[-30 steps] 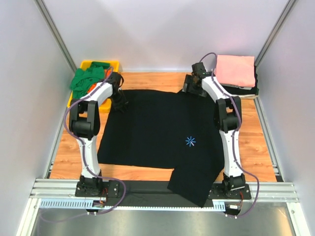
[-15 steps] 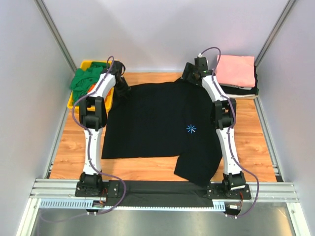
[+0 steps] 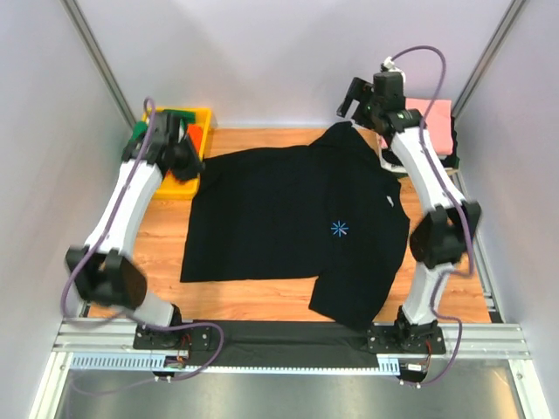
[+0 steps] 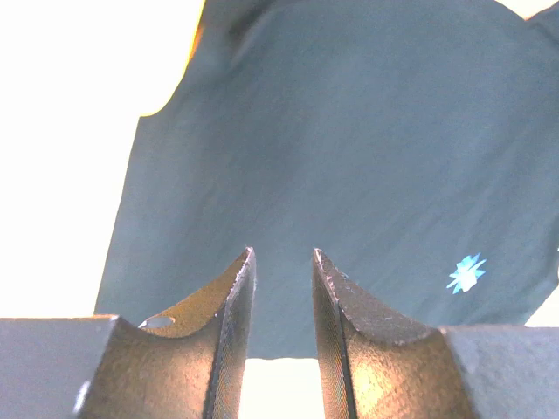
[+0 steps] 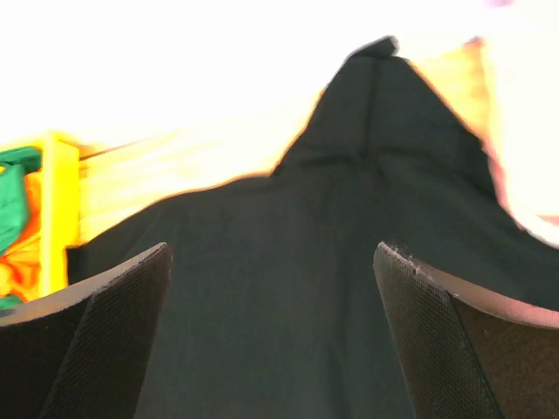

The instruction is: Fold and stack the t-shirts

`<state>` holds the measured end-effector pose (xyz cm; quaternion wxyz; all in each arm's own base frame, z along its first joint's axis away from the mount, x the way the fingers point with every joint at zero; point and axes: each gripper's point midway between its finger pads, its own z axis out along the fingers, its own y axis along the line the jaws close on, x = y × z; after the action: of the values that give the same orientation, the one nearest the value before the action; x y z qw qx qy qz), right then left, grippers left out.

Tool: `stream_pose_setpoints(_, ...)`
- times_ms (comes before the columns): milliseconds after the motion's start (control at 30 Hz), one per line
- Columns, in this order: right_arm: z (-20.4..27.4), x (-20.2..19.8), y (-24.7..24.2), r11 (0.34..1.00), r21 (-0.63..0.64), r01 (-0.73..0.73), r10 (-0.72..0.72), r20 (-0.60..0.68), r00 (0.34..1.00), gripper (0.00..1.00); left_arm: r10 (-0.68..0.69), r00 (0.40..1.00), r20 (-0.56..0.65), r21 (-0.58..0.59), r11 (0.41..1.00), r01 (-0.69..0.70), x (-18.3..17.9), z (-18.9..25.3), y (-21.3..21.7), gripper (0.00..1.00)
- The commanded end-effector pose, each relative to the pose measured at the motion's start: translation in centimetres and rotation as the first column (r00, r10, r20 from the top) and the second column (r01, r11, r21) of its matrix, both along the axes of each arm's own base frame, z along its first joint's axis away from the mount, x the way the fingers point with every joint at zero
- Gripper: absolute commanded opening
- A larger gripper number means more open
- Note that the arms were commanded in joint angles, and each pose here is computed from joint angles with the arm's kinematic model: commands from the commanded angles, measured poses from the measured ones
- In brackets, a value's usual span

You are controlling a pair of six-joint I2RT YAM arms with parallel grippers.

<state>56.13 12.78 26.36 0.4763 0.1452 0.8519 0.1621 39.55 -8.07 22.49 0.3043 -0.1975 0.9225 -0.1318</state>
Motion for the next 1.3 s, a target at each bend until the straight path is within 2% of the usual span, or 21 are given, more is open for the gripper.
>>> stream_pose_setpoints(0, 1.4, -9.2, -2.7, 0.986, -0.103, 0.132, -0.143, -0.105, 0.984, 1.00, 0.052, 0.996, -0.069, 0.089, 0.995, -0.046, -6.6, -3.5, 2.8, 0.39)
stream_pose_setpoints(33, -1.2, -13.7, -2.9, 0.983, -0.131, 0.128, -0.153, -0.206, 0.966, 1.00, 0.071, 0.994, -0.085, 0.079, 0.995, -0.064, -7.9, -4.4, 3.0, 0.39)
stream_pose_setpoints(67, -2.4, -15.8, -2.8, 0.982, -0.135, 0.133, -0.163, -0.245, 0.956, 1.00, 0.076, 0.985, -0.153, 0.075, 0.995, -0.065, -10.2, -7.3, 3.1, 0.39)
stream_pose_setpoints(133, -6.1, -21.7, -2.4, 0.983, -0.149, 0.112, -0.155, -0.320, 0.935, 1.00, 0.105, 0.984, -0.143, 0.044, 0.994, -0.100, -12.6, -8.0, 3.1, 0.38)
stream_pose_setpoints(167, -6.9, -23.3, -2.1, 0.983, -0.134, 0.128, -0.165, -0.325, 0.931, 1.00, 0.118, 0.975, -0.187, 0.039, 0.993, -0.113, -14.5, -10.5, 3.2, 0.39)
stream_pose_setpoints(200, -8.1, -25.0, -1.1, 0.987, -0.127, 0.101, -0.138, -0.334, 0.932, 1.00, 0.132, 0.980, -0.151, 0.022, 0.991, -0.130, -15.5, -10.4, 3.2, 0.39)
stream_pose_setpoints(233, -9.6, -27.5, -1.5, 0.988, -0.115, 0.102, -0.136, -0.352, 0.926, 1.00, 0.165, 0.968, -0.189, 0.022, 0.986, -0.164, -17.1, -12.4, 3.4, 0.39)
stream_pose_setpoints(300, -11.0, -29.9, -0.9, 0.991, -0.054, 0.122, -0.134, -0.385, 0.913, 1.00, 0.187, 0.967, -0.172, 0.009, 0.982, -0.188, -18.5, -12.9, 3.6, 0.43)
stream_pose_setpoints(333, -12.0, -31.8, -0.7, 0.994, -0.039, 0.103, -0.110, -0.395, 0.912, 1.00, 0.221, 0.952, -0.214, 0.018, 0.975, -0.222, -19.9, -14.5, 3.8, 0.46)
stream_pose_setpoints(433, -12.5, -34.2, -0.1, 0.995, 0.019, 0.096, -0.080, -0.395, 0.915, 1.00, 0.258, 0.941, -0.218, -0.014, 0.963, -0.268, -21.3, -15.7, 3.5, 0.48)
stream_pose_setpoints(533, -14.7, -36.0, -0.4, 0.992, 0.048, 0.119, -0.086, -0.439, 0.894, 1.00, 0.328, 0.921, -0.211, 0.018, 0.943, -0.332, -21.6, -16.4, 4.5, 0.50)
stream_pose_setpoints(633, -16.3, -37.4, -1.3, 0.985, 0.040, 0.166, -0.128, -0.472, 0.872, 1.00, 0.373, 0.897, -0.237, 0.060, 0.927, -0.370, -22.0, -17.3, 5.2, 0.63)
stream_pose_setpoints(733, -17.3, -38.4, -2.6, 0.972, 0.017, 0.233, -0.196, -0.487, 0.851, 1.00, 0.402, 0.872, -0.279, 0.103, 0.915, -0.389, -22.5, -19.2, 5.6, 0.71)
stream_pose_setpoints(833, -17.7, -39.2, -4.0, 0.956, -0.020, 0.293, -0.264, -0.492, 0.829, 1.00, 0.405, 0.862, -0.304, 0.121, 0.914, -0.386, -22.3, -20.8, 5.7, 0.72)
stream_pose_setpoints(967, -18.7, -40.3, -3.9, 0.963, -0.039, 0.265, -0.243, -0.541, 0.805, 1.00, 0.404, 0.850, -0.337, 0.134, 0.915, -0.381, -21.7, -22.4, 5.5, 0.64)
stream_pose_setpoints(1067, -19.8, -41.6, -3.0, 0.972, -0.044, 0.232, -0.213, -0.591, 0.779, 1.00, 0.417, 0.849, -0.325, 0.151, 0.909, -0.388, -20.9, -22.7, 5.9, 0.52)
stream_pose_setpoints(1100, -20.1, -41.9, -2.8, 0.973, -0.047, 0.227, -0.210, -0.598, 0.774, 1.00, 0.410, 0.854, -0.322, 0.146, 0.912, -0.383, -20.5, -22.6, 5.8, 0.41)
stream_pose_setpoints(1133, -20.5, -42.4, -2.6, 0.974, -0.052, 0.222, -0.207, -0.608, 0.767, 1.00, 0.398, 0.865, -0.306, 0.123, 0.917, -0.379, -19.9, -22.5, 5.5, 0.19)
stream_pose_setpoints(1167, -20.8, -42.9, -2.2, 0.976, -0.052, 0.210, -0.197, -0.618, 0.761, 1.00, 0.393, 0.869, -0.301, 0.118, 0.920, -0.375, -19.7, -22.5, 5.4, 0.09)
stream_pose_setpoints(1233, -21.0, -43.6, -2.1, 0.977, -0.070, 0.201, -0.200, -0.625, 0.754, 1.00, 0.379, 0.882, -0.279, 0.098, 0.925, -0.367, -18.8, -22.2, 5.2, 0.00)
stream_pose_setpoints(1267, -21.2, -44.4, -1.9, 0.979, -0.085, 0.187, -0.198, -0.636, 0.746, 1.00, 0.371, 0.886, -0.280, 0.101, 0.929, -0.357, -18.6, -22.2, 5.2, 0.00)
